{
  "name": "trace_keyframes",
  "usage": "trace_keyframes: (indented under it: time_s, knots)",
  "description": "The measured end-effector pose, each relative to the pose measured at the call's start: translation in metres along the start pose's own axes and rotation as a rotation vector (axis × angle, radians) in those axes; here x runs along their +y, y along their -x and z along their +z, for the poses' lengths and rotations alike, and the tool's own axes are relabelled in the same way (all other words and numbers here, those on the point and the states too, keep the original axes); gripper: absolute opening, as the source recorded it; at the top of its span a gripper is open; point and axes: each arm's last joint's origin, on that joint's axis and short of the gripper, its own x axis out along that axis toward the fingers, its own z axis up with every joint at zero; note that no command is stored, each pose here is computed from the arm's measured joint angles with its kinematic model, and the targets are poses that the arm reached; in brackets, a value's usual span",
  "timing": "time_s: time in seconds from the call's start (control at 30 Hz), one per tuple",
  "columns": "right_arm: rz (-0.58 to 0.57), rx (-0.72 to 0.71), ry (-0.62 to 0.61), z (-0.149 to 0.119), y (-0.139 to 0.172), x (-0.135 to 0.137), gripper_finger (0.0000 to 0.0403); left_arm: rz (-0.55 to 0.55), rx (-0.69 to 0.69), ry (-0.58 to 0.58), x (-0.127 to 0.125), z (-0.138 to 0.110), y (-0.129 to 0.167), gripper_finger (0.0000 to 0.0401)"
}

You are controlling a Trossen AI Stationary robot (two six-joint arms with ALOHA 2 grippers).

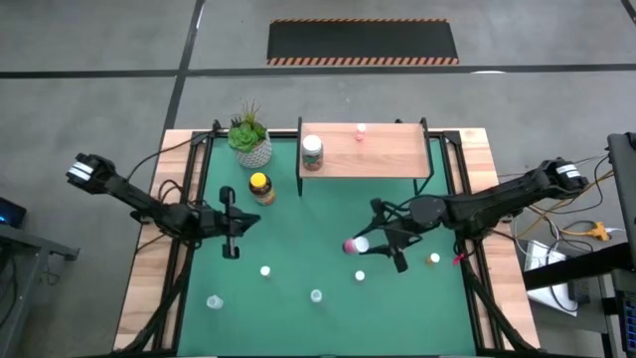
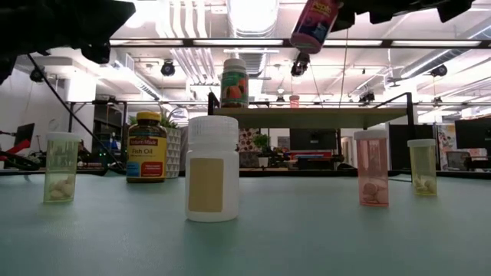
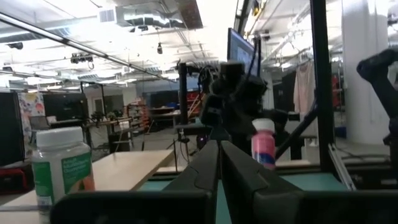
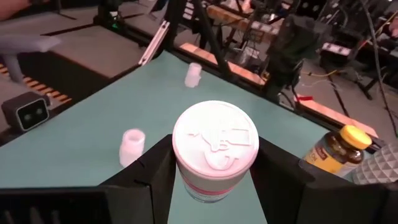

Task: Pick and place medicine bottles onto shelf by color
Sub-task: Put the large pink medicine bottle on the shelf

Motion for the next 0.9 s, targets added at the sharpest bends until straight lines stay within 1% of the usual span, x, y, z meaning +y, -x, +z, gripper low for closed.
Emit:
trace_keyframes:
  time_s: [0.07,0.2,0.27,0.33,0.4,0.5,0.63,0.7,0.9]
  knots:
    - [-0.006,-0.008,-0.014,0.001,0.001,-0.001,0.017,-0.003,0.012,-0.007,-0.001,-0.002,-0.001,0.0002]
    - [-0.051,0.019,-0.103,0.002,0.005,-0.006,0.017,-0.001,0.012,-0.007,-0.002,-0.004,-0.002,0.0002]
    - [-0.09,0.045,-0.15,0.01,0.01,-0.013,0.0168,0.0,0.009,-0.006,-0.003,-0.004,-0.003,0.0002]
    - [-0.104,0.076,-0.179,0.018,0.017,-0.021,0.0166,0.005,0.005,-0.004,-0.003,-0.004,-0.004,0.0002]
    - [-0.116,0.106,-0.186,0.026,0.023,-0.029,0.0167,0.006,0.005,-0.004,-0.003,-0.004,-0.005,0.0002]
    - [-0.116,0.165,-0.159,0.033,0.03,-0.04,0.0167,0.009,0.007,-0.006,-0.004,-0.004,-0.007,0.0002]
    - [-0.101,0.169,-0.154,0.04,0.037,-0.059,0.0167,0.019,-0.011,-0.016,-0.004,0.001,-0.009,0.0002]
    - [-0.108,0.167,-0.152,0.04,0.04,-0.069,0.0167,0.028,-0.034,-0.025,-0.003,0.004,-0.009,0.0002]
    - [-0.248,0.228,-0.179,0.021,0.041,-0.109,0.0167,0.057,-0.113,-0.071,-0.001,0.013,-0.009,0.0002]
